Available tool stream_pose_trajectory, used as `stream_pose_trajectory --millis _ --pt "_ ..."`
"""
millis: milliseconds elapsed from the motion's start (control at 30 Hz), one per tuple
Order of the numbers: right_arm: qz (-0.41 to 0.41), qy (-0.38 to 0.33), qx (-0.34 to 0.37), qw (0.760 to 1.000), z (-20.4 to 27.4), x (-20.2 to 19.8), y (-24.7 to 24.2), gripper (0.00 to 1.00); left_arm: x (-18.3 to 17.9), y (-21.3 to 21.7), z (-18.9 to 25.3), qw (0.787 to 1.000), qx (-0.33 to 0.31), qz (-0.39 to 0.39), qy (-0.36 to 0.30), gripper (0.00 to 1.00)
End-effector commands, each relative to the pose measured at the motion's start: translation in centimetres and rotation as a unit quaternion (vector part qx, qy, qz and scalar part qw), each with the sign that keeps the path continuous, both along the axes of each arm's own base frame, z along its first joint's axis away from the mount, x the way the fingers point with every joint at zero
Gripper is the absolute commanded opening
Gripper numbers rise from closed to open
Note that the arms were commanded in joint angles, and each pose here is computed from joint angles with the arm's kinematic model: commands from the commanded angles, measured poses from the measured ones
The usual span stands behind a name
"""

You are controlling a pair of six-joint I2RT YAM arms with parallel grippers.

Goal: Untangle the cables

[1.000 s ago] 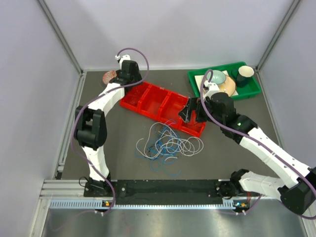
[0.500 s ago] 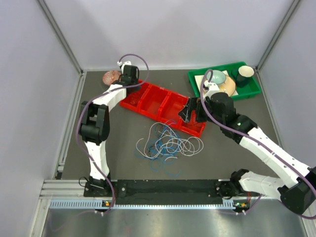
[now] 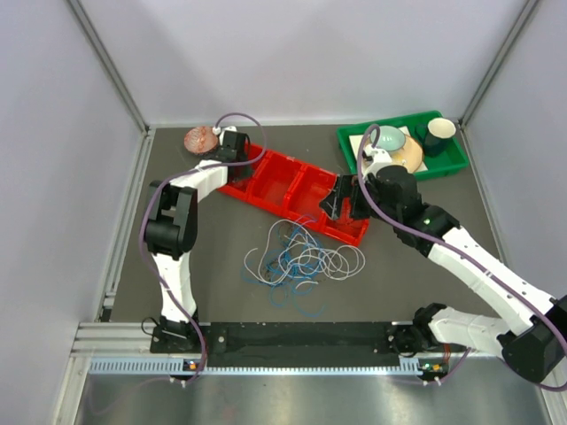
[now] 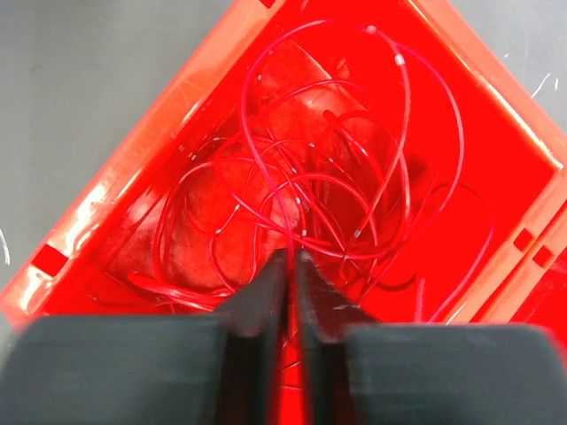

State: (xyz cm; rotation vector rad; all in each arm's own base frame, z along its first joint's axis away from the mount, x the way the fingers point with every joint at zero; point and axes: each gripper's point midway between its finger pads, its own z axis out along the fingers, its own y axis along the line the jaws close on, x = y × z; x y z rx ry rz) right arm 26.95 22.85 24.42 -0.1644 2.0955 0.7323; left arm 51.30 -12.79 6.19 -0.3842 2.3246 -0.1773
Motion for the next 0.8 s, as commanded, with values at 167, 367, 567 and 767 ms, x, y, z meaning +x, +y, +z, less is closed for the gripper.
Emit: stream_pose_trajectory --millis 167,367,567,767 --pt "0.007 -0.020 0.028 0.999 2.3 0.8 0.9 0.99 0.6 0.8 9.1 0.997 0.033 -0.001 -0.073 0.57" --pt "0.007 -0.023 0.029 0.999 2.5 0.5 1.0 0.99 -0.9 0.6 13.4 0.994 0.024 -0.009 -0.106 0.66" --pt "0.009 -0.021 0.030 0.999 2.5 0.1 1.1 0.99 -3.3 -0.4 17.1 0.991 0.013 -0.030 -0.131 0.79" --pt "0.006 -0.004 0.017 1.000 0.6 -1.2 0.4 0.99 -10.5 -4.2 16.7 0.988 -0.014 -0.108 -0.110 0.85"
